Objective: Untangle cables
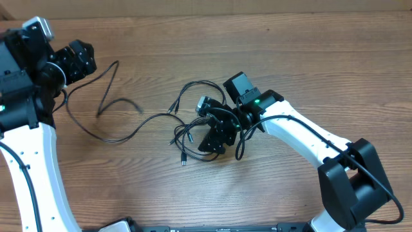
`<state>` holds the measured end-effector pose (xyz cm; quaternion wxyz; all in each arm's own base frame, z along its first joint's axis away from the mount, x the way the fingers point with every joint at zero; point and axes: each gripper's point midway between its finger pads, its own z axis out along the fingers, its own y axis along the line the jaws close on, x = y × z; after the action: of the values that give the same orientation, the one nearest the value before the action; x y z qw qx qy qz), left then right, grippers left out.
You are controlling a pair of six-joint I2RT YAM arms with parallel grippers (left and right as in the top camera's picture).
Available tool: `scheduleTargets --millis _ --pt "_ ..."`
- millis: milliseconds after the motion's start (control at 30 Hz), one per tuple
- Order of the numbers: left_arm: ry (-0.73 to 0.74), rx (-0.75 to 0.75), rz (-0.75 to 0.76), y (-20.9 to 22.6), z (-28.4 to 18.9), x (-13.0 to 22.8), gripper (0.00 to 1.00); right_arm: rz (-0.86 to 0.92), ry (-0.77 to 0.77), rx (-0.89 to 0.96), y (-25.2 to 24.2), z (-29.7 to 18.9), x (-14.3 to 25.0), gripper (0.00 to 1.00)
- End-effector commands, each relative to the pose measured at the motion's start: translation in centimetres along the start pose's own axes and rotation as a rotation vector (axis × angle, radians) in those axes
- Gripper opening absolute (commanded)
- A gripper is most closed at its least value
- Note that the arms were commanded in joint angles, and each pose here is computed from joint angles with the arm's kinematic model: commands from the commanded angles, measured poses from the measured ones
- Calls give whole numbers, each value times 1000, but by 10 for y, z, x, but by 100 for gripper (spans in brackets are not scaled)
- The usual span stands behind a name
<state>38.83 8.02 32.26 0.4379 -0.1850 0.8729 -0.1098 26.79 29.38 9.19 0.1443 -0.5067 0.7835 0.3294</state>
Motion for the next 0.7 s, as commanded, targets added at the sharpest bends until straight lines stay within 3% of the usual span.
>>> scheduleTargets --millis 0,100,267,433,667 --pt "-12 -297 -43 53 -2 -1 100 -14 -4 3 -1 -1 -5 94" --pt "16 -365 -53 65 -5 7 100 -15 -6 4 -1 -1 -5 94" --pt "132 -354 -41 63 -6 33 100 -16 -7 5 -1 -1 -6 93" --pt "386 -349 -72 59 -3 94 100 -16 -8 4 -1 -1 -6 93" --pt "567 -384 -109 68 32 158 100 -13 -4 3 -1 -1 -5 93"
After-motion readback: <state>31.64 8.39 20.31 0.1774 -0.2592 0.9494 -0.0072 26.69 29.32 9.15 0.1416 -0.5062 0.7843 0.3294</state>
